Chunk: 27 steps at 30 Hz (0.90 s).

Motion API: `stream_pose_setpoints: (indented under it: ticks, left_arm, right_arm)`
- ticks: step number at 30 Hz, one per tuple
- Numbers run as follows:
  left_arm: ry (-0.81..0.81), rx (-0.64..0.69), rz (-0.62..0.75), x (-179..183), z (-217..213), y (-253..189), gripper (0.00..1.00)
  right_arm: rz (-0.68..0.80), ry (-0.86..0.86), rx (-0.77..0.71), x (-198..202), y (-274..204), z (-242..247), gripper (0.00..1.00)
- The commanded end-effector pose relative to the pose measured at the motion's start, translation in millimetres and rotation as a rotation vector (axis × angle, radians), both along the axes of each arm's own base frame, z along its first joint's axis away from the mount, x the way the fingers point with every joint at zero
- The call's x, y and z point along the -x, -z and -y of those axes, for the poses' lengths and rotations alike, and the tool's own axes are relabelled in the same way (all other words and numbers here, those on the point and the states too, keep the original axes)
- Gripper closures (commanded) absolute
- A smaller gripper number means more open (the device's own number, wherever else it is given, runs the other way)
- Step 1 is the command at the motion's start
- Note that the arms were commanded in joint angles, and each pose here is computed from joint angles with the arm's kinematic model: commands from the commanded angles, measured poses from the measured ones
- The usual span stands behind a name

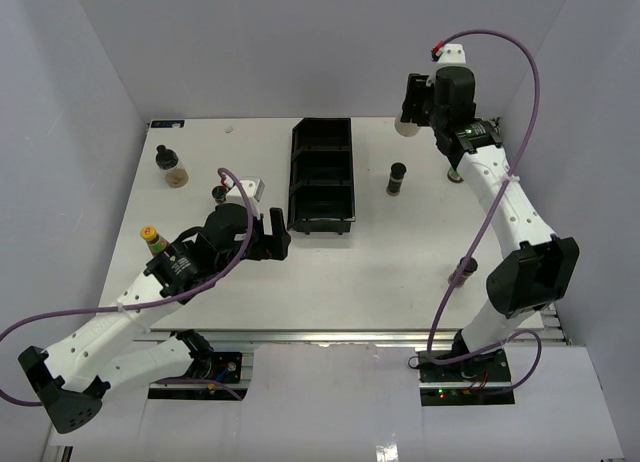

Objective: Organize the condiment bottles

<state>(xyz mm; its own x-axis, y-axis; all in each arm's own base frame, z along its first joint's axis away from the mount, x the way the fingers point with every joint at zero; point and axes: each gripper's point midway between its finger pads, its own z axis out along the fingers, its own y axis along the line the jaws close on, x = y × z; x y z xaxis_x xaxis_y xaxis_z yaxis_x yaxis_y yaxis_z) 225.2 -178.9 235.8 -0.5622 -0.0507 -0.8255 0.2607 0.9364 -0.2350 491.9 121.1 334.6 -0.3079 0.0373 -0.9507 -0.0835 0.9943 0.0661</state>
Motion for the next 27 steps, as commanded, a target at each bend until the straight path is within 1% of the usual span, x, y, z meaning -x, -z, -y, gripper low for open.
stream_pose_setpoints:
  ticks: [1,5,7,9,11,12,17,21,27]
  left_arm:
    - [-0.046,-0.025,-0.02,-3,-5,-6,0.02]
    - [-0.058,-0.026,-0.015,-4,-8,-6,0.02]
    - [-0.063,-0.024,-0.014,-4,-8,-7,0.02]
    - [-0.068,-0.026,-0.012,-5,-9,-8,0.02]
    - [-0.077,-0.036,-0.011,-7,-11,-8,0.02]
    - [-0.079,-0.04,-0.009,-8,-11,-8,0.02]
    - [-0.088,-0.045,0.007,-14,-9,-10,0.02]
    - [-0.082,-0.067,0.011,-18,-7,-8,0.02]
    - [-0.091,-0.112,0.003,-24,-7,3,0.02]
  right_arm:
    - [0.241,-0.128,-0.035,-47,-56,-51,0.92]
    - [0.321,-0.23,-0.061,-68,-67,-93,0.92]
    - [0.352,-0.268,-0.057,-78,-64,-114,0.92]
    - [0.348,-0.271,-0.049,-95,-45,-131,0.92]
    - [0.371,-0.277,-0.065,-102,-48,-143,0.92]
    - [0.379,-0.286,-0.07,-108,-42,-150,0.92]
    - [0.444,-0.293,-0.097,-130,-26,-167,0.92]
    - [0.466,-0.293,-0.107,-147,-12,-177,0.92]
    - [0.442,-0.277,-0.098,-160,28,-181,0.92]
